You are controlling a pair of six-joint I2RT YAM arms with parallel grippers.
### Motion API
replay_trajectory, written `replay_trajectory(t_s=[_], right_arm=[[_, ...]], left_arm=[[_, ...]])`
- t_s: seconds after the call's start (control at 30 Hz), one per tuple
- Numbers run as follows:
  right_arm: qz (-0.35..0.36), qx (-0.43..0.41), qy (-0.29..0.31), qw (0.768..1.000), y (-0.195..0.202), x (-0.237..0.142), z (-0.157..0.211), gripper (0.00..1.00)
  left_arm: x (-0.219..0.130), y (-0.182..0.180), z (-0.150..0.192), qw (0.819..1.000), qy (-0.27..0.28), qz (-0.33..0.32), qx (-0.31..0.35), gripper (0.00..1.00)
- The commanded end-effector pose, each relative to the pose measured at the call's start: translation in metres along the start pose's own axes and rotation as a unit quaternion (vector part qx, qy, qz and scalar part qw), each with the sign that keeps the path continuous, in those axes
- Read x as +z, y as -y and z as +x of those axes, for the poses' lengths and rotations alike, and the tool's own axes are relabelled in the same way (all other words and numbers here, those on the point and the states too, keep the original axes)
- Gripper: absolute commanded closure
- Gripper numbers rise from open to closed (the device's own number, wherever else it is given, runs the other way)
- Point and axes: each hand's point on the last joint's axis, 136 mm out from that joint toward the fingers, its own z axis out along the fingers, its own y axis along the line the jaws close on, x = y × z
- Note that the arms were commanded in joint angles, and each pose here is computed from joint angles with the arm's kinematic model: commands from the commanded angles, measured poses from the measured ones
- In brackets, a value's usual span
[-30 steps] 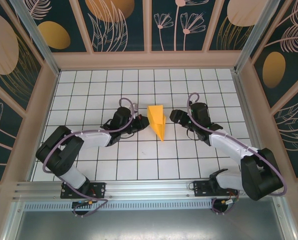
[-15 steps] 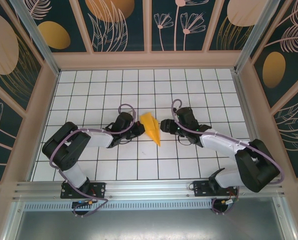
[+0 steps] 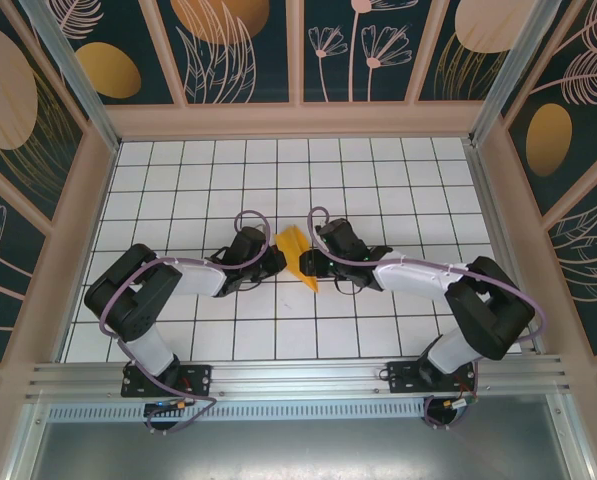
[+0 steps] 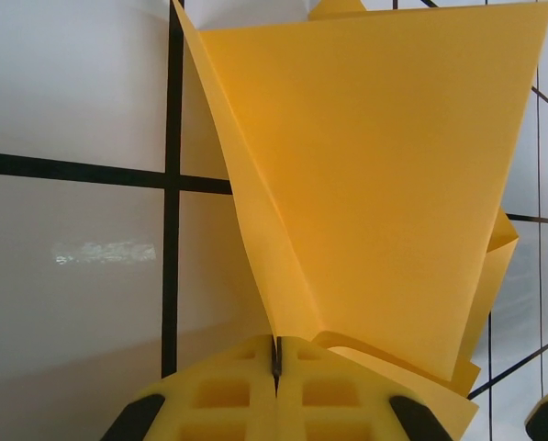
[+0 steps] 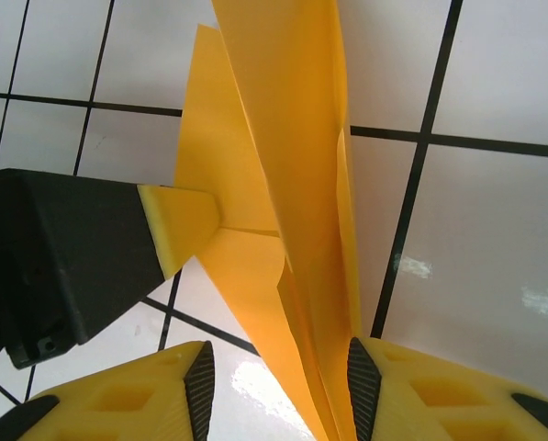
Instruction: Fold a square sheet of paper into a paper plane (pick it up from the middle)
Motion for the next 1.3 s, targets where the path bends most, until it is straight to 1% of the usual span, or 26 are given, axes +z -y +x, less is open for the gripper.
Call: replay_trajectory(t_s=[0.0,0.23,0.43,0.73,0.97,1.07,1.2,1.27], right_arm=[[0.003,-0.013,-0.01,1.0,-0.004,0.007,-0.001,0.56],[-0.002,-0.017,-0.028,0.999,-0.008,0.018,0.006,0.57],[0.008,-0.021,-0.037,0.999,-0.004,0.025,0.009,0.58],[0.039,-0.042,-0.042,0.997,0.005,0.04,0.013,0.64],[0.067,-0.054,-0.039,0.996,0.015,0.046,0.02,0.66],[0.068,-0.057,-0.036,0.995,0.014,0.048,0.022,0.66],[0.084,-0.058,-0.019,0.995,0.015,0.047,0.018,0.69],[0.091,-0.057,-0.014,0.994,0.015,0.047,0.018,0.72]], left_arm=[[0.002,-0.006,0.005,1.0,-0.005,-0.012,0.003,1.0],[0.002,-0.004,0.004,1.0,-0.006,-0.008,0.005,1.0],[0.002,-0.002,0.004,1.0,-0.007,-0.005,0.005,1.0],[0.002,-0.003,0.004,1.0,-0.007,-0.007,0.005,1.0],[0.002,-0.004,0.004,1.0,-0.007,-0.009,0.004,1.0],[0.002,-0.003,0.004,1.0,-0.007,-0.008,0.005,1.0],[0.002,-0.005,0.004,1.0,-0.006,-0.012,0.003,1.0],[0.0,-0.005,0.002,1.0,-0.003,-0.016,0.002,0.97]])
